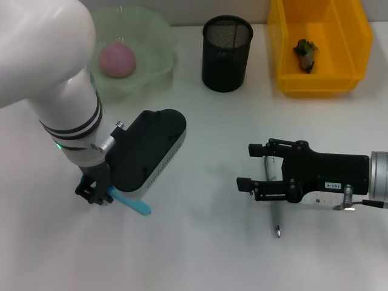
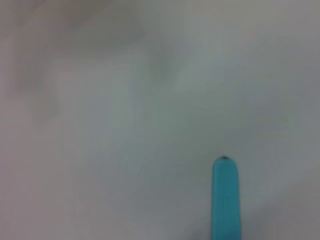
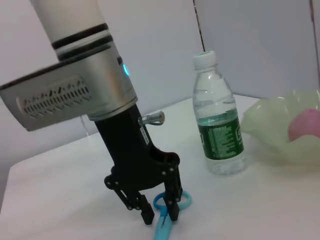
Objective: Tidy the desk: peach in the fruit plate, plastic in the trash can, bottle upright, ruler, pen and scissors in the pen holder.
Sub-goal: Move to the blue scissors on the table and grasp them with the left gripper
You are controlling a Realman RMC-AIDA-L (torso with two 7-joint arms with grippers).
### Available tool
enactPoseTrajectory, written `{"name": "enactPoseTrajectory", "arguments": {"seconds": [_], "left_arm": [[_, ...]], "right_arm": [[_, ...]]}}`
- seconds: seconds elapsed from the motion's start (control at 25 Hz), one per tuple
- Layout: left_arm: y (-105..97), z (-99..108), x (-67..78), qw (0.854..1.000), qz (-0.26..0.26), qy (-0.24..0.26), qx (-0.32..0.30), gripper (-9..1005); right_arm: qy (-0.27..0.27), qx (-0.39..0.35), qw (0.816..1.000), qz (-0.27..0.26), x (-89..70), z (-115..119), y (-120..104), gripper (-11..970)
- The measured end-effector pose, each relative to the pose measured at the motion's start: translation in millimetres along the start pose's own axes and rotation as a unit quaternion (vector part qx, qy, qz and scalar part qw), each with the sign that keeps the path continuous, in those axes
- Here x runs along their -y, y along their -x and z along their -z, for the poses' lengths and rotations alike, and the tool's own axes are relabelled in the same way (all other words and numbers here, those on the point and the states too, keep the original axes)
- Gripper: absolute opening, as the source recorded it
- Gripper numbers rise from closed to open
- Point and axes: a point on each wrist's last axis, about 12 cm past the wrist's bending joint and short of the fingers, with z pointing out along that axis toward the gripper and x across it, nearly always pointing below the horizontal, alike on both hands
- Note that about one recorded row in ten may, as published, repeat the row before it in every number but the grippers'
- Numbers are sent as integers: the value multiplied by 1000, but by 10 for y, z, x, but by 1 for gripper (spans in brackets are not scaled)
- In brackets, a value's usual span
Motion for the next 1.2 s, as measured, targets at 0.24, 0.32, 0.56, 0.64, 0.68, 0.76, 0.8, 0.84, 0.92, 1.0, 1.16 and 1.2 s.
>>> {"name": "enactPoseTrajectory", "arguments": {"seconds": [0.24,0.32,0.56,0.64,0.68,0.76,0.8,0.84,0.92,1.0,1.16,1.2], "left_arm": [[29,-4,-18,1000,-8,-3,-5,375],[35,-8,-30,1000,-10,-5,-6,372],[48,-9,-53,1000,-14,-7,-9,365],[54,-11,-60,1000,-15,-8,-9,362],[57,-10,-63,1000,-16,-8,-9,361],[60,-11,-66,1000,-16,-8,-9,358],[62,-14,-68,1000,-17,-9,-9,357],[64,-16,-69,1000,-18,-10,-9,356],[69,-27,-73,1000,-20,-11,-11,353],[73,-36,-75,1000,-21,-12,-11,351],[72,-39,-79,1000,-21,-12,-11,346],[72,-40,-79,1000,-21,-12,-11,344]], "right_arm": [[1,0,1000,1,1,-1,7,828],[2,0,1000,1,1,-3,9,828],[2,-1,1000,1,-2,3,0,828],[1,-1,1000,0,-3,6,-3,828],[1,-1,1000,0,-3,7,-4,828],[1,-1,1000,0,-4,7,-5,828],[1,-1,1000,0,-4,7,-5,828],[1,-1,1000,0,-5,7,-6,828],[2,-1,1000,0,-5,6,-6,828],[2,-1,1000,0,-6,5,-7,829],[2,-2,1000,1,-7,4,-7,829],[2,-2,1000,1,-7,4,-7,829]]}}
